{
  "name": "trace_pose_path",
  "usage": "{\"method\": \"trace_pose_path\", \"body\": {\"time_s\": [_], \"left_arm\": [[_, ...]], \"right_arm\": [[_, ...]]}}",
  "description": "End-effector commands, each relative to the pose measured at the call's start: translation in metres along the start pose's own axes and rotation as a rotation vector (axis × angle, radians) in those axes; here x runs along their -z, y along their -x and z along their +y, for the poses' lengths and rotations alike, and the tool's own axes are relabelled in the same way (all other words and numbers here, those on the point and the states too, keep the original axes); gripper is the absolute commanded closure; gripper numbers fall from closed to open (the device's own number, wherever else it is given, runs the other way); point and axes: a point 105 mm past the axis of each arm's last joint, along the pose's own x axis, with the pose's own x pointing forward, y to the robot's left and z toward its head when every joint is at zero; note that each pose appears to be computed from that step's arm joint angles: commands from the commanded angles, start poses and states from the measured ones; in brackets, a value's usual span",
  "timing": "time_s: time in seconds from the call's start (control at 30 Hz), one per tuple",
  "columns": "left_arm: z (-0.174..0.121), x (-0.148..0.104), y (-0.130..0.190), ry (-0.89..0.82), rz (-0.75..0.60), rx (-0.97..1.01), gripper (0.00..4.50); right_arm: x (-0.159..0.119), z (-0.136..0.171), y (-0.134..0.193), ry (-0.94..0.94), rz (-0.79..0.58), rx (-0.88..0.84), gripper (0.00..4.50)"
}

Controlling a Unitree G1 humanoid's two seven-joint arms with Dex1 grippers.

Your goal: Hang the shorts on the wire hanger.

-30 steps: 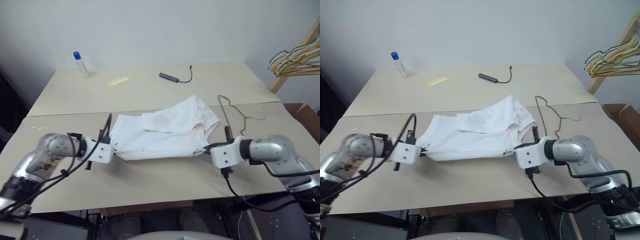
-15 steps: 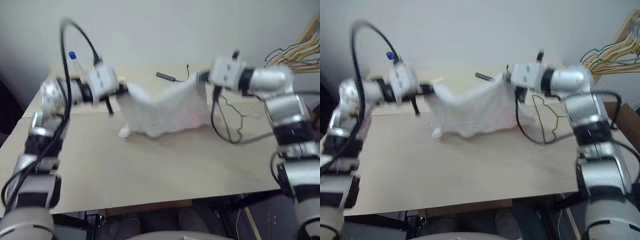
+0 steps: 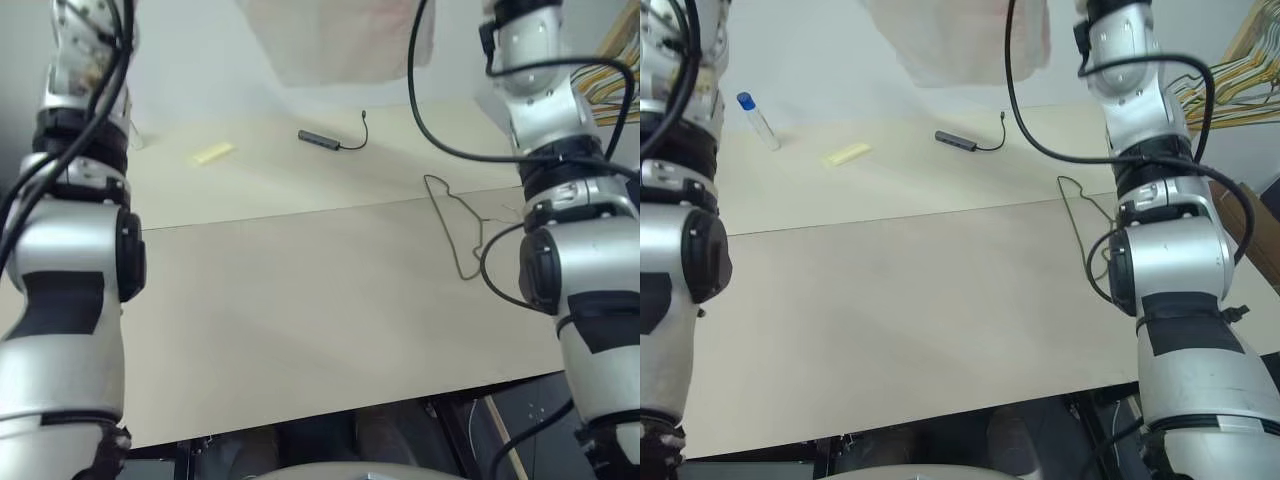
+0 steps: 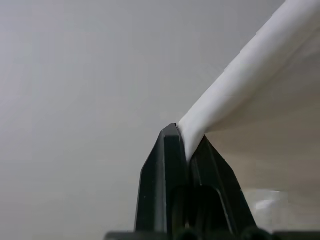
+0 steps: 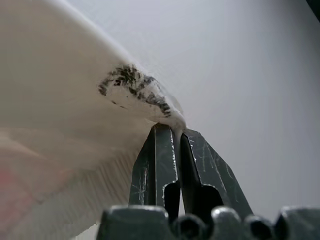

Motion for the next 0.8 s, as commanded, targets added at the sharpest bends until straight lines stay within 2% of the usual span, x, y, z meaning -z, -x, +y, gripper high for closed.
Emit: {"method": "trace_pose_path", "body": {"time_s": [0.03, 0.1, 0.17, 0.23, 0.37, 0.5, 0.67, 0.8], "left_arm": [[-0.033, 0.001, 0.034, 0.022, -0.091, 0.258, 4.43], [-0.056, 0.011, 0.069, 0.057, -0.064, 0.434, 4.43], [-0.070, 0.012, 0.095, 0.098, -0.032, 0.548, 4.43], [-0.090, 0.017, 0.137, 0.126, 0.035, 0.737, 4.43], [-0.110, 0.019, 0.201, 0.177, 0.192, 1.006, 4.43], [-0.116, 0.015, 0.238, 0.222, 0.282, 1.172, 4.43], [-0.118, 0.011, 0.268, 0.234, 0.339, 1.347, 4.43], [-0.122, 0.000, 0.301, 0.255, 0.371, 1.573, 4.43]], "right_arm": [[0.019, 0.033, 0.036, -0.059, 0.006, -0.265, 4.50], [0.031, 0.060, 0.071, -0.077, 0.014, -0.476, 4.50], [0.035, 0.076, 0.096, -0.104, 0.011, -0.599, 4.50], [0.038, 0.101, 0.137, -0.136, 0.009, -0.806, 4.50], [0.039, 0.128, 0.199, -0.141, -0.005, -1.098, 4.50], [0.040, 0.133, 0.225, -0.096, -0.023, -1.210, 4.50], [0.044, 0.134, 0.237, -0.010, -0.037, -1.266, 4.50], [0.052, 0.136, 0.245, 0.100, -0.029, -1.287, 4.50]]}}
